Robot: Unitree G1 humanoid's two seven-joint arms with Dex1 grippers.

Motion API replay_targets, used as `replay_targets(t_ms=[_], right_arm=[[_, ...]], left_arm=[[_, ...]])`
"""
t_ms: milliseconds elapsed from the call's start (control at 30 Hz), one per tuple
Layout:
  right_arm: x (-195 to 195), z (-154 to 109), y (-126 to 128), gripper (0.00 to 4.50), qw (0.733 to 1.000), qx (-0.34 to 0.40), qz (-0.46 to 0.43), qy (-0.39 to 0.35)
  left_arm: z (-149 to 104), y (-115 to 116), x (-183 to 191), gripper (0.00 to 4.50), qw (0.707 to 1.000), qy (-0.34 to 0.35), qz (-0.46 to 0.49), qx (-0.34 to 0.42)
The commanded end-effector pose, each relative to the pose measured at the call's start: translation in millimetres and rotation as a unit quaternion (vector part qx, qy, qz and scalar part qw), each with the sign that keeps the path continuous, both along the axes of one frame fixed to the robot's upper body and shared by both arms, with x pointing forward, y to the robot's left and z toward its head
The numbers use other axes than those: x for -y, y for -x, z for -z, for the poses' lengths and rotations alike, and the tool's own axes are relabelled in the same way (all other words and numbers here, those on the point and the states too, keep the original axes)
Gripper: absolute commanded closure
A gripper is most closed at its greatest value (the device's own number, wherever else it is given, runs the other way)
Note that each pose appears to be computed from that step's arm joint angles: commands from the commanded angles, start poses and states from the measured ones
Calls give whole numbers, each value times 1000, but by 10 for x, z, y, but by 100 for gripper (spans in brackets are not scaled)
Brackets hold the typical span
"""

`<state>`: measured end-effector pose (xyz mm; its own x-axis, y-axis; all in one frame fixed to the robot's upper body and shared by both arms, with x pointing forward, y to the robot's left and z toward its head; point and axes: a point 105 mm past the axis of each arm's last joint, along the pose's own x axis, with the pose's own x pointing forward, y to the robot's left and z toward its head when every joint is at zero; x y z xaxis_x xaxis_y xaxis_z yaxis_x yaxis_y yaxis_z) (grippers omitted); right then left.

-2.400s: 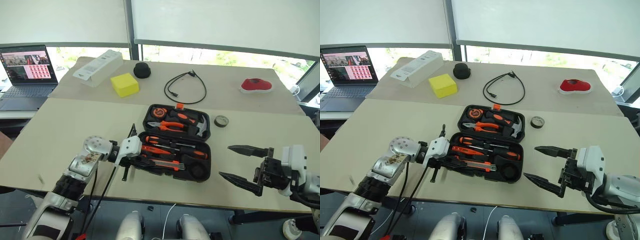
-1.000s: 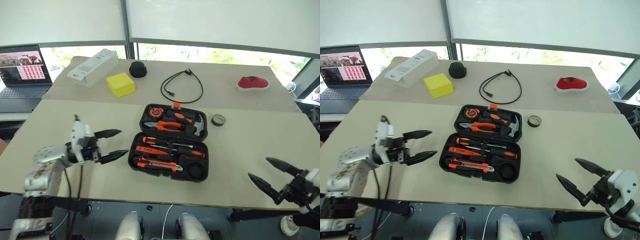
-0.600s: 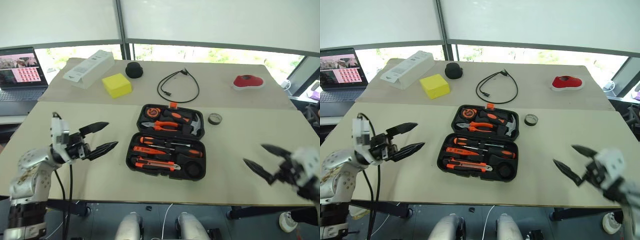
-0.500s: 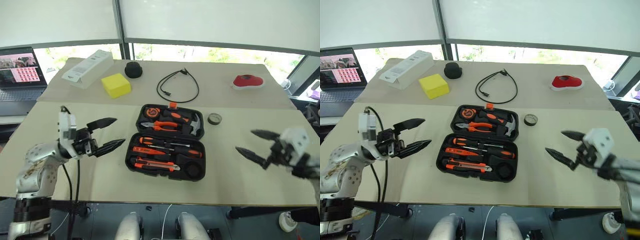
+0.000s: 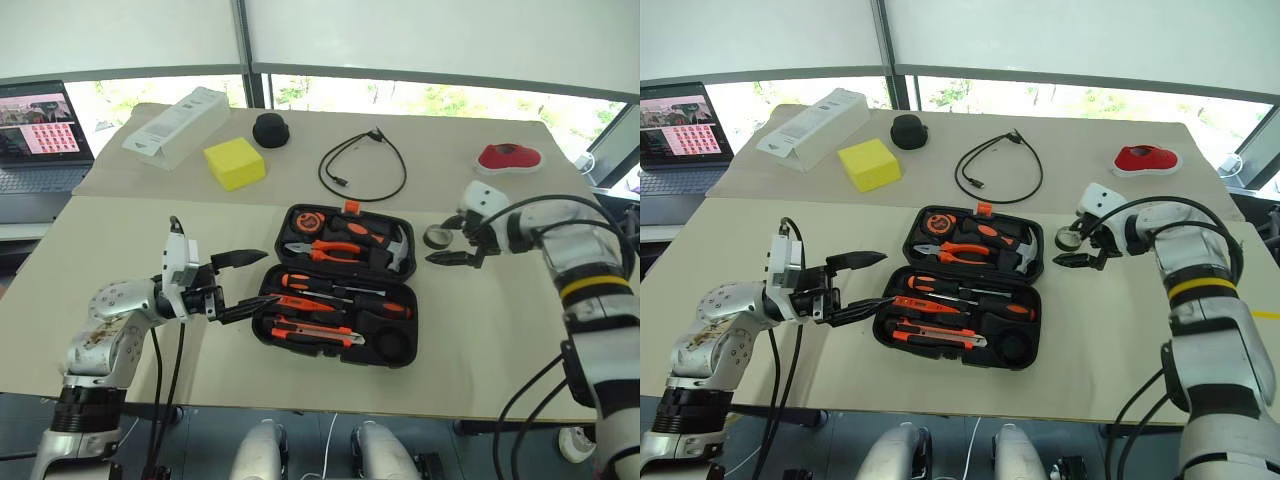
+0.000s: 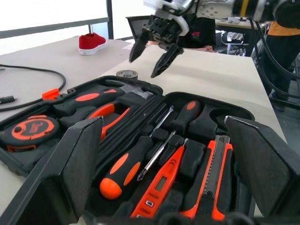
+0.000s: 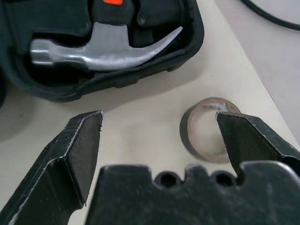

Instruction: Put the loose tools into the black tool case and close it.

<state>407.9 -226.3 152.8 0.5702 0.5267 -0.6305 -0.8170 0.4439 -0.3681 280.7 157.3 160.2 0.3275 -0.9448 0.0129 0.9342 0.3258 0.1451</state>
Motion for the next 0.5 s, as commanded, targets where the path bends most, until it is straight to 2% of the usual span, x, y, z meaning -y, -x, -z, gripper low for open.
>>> replay_targets(t_ms=[33, 100, 200, 500], right_arm=[[29, -2, -108, 0, 999, 11, 19, 27], [21, 46, -119, 0, 999, -3, 26, 30], [20, 91, -146, 64, 998, -10, 38, 39], [10, 96, -185, 372, 998, 3, 43, 48]], left_arm=[[-49, 78, 11, 5, 1000, -5, 4, 20], [-36, 90, 1, 5, 1000, -9, 3, 19], [-37, 105, -17, 0, 1000, -11, 1, 19], [-36, 132, -43, 0, 1000, -15, -3, 20]])
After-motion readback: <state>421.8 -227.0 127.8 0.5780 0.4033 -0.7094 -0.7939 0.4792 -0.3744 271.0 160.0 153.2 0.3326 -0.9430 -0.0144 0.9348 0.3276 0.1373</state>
